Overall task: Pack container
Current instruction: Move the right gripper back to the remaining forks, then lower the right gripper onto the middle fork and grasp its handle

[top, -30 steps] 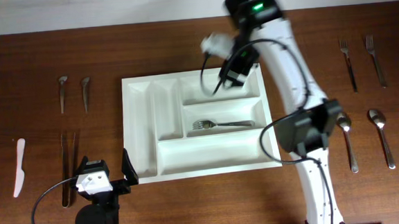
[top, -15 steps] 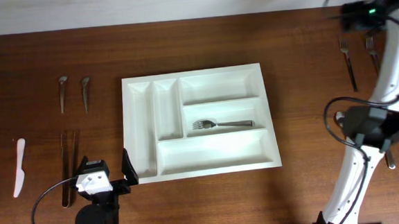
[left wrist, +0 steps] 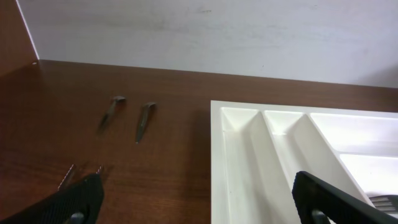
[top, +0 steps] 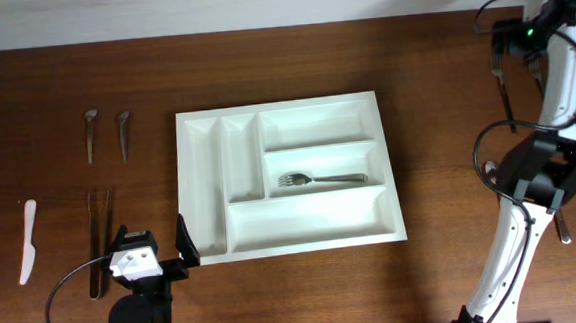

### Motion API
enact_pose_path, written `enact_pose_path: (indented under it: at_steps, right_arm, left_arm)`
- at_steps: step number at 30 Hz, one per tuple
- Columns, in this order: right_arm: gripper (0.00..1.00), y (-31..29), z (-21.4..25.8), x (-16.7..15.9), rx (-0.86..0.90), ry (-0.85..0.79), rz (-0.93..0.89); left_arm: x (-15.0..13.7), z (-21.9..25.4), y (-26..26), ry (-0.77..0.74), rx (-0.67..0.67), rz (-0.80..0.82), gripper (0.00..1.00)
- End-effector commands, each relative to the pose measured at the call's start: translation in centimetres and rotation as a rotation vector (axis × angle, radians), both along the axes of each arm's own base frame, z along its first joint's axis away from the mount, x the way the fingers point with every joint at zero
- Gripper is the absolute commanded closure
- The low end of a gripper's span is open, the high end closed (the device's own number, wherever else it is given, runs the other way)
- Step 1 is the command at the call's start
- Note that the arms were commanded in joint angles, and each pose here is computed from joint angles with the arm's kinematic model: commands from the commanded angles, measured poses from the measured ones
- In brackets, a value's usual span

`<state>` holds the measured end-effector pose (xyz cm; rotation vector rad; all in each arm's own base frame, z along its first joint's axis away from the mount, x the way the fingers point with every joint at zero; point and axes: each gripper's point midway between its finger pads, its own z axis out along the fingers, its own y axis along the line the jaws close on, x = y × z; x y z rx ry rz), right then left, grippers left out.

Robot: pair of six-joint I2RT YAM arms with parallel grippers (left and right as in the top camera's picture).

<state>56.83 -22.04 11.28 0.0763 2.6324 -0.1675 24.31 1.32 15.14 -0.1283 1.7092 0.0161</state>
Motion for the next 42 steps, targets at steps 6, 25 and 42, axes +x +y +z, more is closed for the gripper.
enact_pose_path:
  at_steps: [6, 25, 42]
  right_arm:
    - [0.01, 0.4, -7.6, -1.9, 0.093, 0.165, -0.035]
    - [0.01, -1.2, -11.4, -6.1, 0.081, 0.34, -0.128]
    - [0.02, -2.5, -11.4, -6.4, 0.086, 0.327, -0.11]
  left_arm:
    - [0.0, -0.1, -0.3, 0.0, -0.004, -0.014, 0.01]
    - [0.0, -0.1, -0.3, 0.0, -0.004, -0.014, 0.01]
    - [0.0, -0.1, -0.3, 0.0, -0.004, -0.014, 0.01]
